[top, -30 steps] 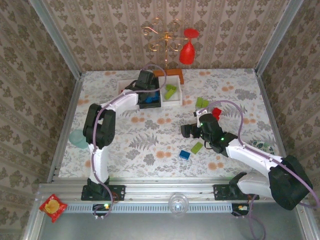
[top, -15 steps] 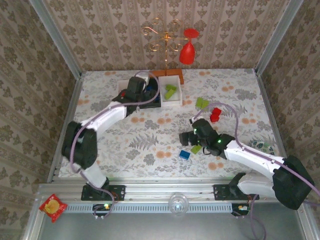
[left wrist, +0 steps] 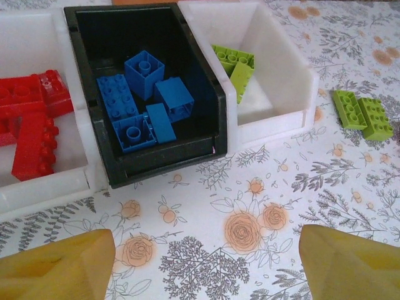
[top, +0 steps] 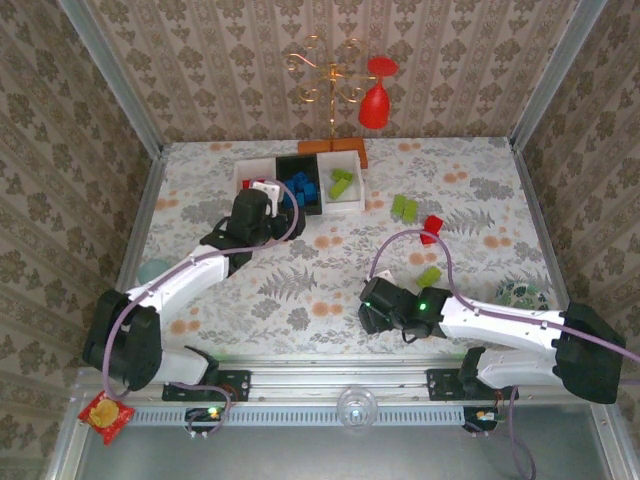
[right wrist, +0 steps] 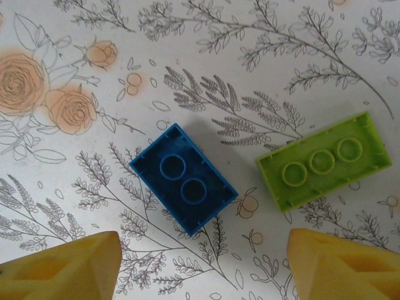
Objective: Sort the legos into containers by color
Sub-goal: Pick up the lego from the bottom-center of the table.
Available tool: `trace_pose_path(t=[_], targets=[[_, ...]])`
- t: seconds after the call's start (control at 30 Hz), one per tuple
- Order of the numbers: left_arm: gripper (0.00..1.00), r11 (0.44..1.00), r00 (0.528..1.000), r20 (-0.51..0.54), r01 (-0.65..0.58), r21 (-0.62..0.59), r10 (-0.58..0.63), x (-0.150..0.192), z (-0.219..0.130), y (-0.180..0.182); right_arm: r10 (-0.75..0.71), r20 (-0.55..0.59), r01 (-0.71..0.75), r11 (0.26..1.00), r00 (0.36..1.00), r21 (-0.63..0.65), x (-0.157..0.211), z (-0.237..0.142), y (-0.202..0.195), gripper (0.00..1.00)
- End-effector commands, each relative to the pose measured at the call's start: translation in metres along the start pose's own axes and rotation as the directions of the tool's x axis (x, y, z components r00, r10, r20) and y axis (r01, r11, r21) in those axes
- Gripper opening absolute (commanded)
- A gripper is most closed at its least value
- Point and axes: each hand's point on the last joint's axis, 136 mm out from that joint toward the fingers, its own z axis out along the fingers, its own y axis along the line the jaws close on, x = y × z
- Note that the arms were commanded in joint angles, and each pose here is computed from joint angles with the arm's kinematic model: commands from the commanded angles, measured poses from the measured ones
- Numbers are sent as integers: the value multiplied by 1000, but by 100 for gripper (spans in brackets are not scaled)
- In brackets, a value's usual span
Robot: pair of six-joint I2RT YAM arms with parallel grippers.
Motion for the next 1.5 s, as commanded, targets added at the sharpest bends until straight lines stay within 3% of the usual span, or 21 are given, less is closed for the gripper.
trace_pose_path(t=[0.0, 0.9, 1.2, 1.33, 1.47], targets=[[79, 999, 999, 44, 16, 51, -19, -10, -8, -9, 35, 3, -35, 999, 999, -2, 7, 7, 2, 68], [80, 997, 999, 50, -1, 71, -2, -8, -11, -9, 37, 7, -37, 993, 999, 116, -8, 60, -20, 55], [80, 998, 999, 50, 6, 63, -9, -7, -13, -4, 49, 9, -49, 994, 999, 93, -11, 61, -18, 41], [80, 998, 998, 45, 35, 55, -37, -4, -16, 0, 74, 85, -77, 996, 994, 41, -38, 51, -9, 38], [81, 997, 998, 22, 64, 38, -65, 10, -23, 11, 180, 237, -165, 983, 955, -83, -99, 41, 0, 38]])
